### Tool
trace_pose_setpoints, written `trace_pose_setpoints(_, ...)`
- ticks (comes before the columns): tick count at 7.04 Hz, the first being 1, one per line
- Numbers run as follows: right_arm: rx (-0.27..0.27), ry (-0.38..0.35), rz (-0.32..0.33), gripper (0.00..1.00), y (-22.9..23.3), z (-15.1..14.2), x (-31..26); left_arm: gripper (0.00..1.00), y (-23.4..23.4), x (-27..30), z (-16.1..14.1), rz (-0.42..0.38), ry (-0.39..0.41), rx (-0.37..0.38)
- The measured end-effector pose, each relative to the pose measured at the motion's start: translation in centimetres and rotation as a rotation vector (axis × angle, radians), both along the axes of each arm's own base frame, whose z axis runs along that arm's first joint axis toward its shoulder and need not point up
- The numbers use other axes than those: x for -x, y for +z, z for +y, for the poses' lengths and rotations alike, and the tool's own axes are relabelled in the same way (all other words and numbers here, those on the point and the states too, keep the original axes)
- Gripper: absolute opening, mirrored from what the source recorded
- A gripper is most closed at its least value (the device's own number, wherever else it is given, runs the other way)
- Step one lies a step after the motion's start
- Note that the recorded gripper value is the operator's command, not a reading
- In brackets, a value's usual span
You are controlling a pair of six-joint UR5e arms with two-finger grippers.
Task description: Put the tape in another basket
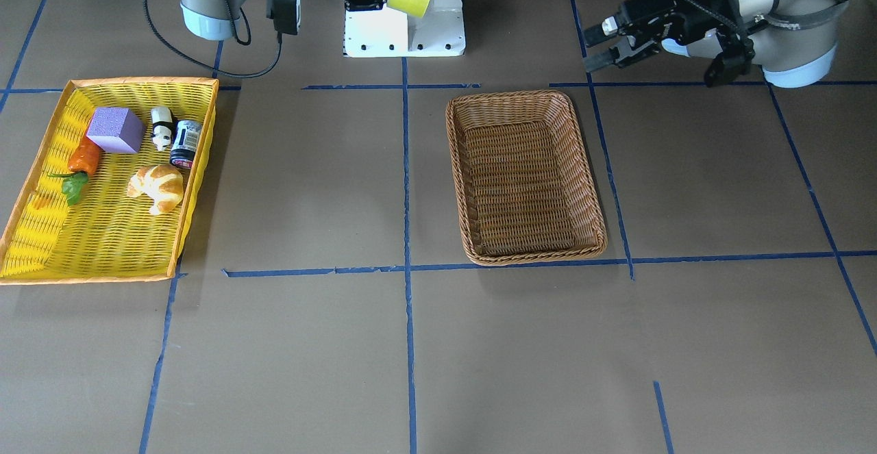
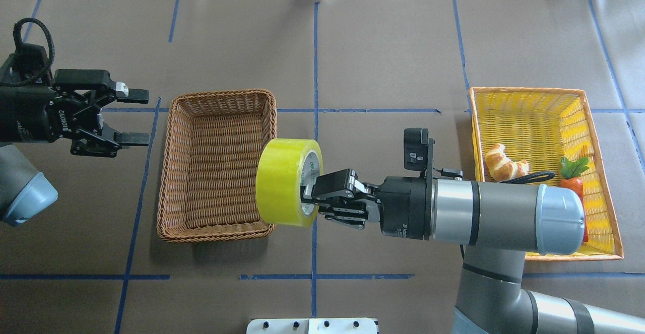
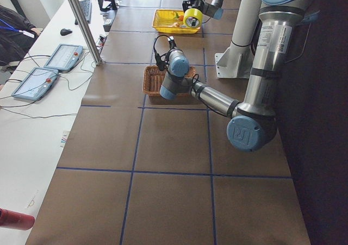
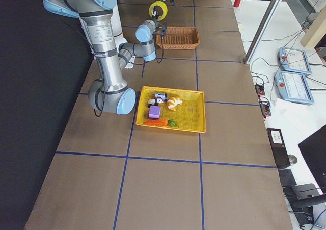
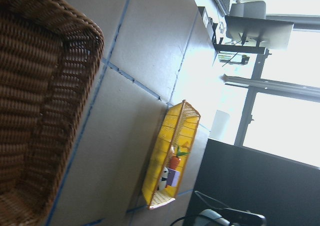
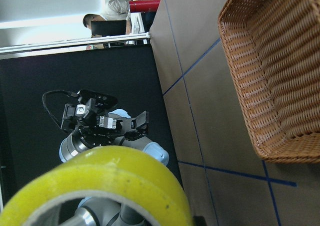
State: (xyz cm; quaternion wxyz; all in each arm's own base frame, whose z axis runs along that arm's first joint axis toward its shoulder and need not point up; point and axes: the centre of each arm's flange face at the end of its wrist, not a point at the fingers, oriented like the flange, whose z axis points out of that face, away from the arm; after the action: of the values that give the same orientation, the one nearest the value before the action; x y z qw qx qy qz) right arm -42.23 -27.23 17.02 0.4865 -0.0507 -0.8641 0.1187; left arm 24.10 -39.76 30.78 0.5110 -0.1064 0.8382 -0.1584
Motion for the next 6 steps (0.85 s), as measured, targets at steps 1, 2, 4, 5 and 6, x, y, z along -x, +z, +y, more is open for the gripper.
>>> trace_pose_setpoints(1,-0.003,-0.020,-0.018,0.03,-0.4,0.9,0.4,0.99,-1.4,0.1,0.6,0.086,0.031,0.058)
trace_pose_setpoints(2,-0.004,-0.037,-0.026,0.03,-0.7,1.7,0.8,0.99,-3.0,0.9,1.3,0.164,0.059,0.114)
trace_pose_setpoints(4,-0.006,-0.057,-0.030,0.03,-1.0,2.6,1.5,0.97,-6.0,0.7,2.2,0.304,0.093,0.215)
trace_pose_setpoints(5,-0.006,-0.057,-0.032,0.03,-1.1,2.6,1.6,0.97,-6.9,-1.0,3.1,0.347,0.123,0.247)
trace_pose_setpoints(6,-0.006,-0.054,-0.032,0.03,-1.1,2.5,1.6,0.97,-7.4,-2.7,4.0,0.366,0.155,0.265)
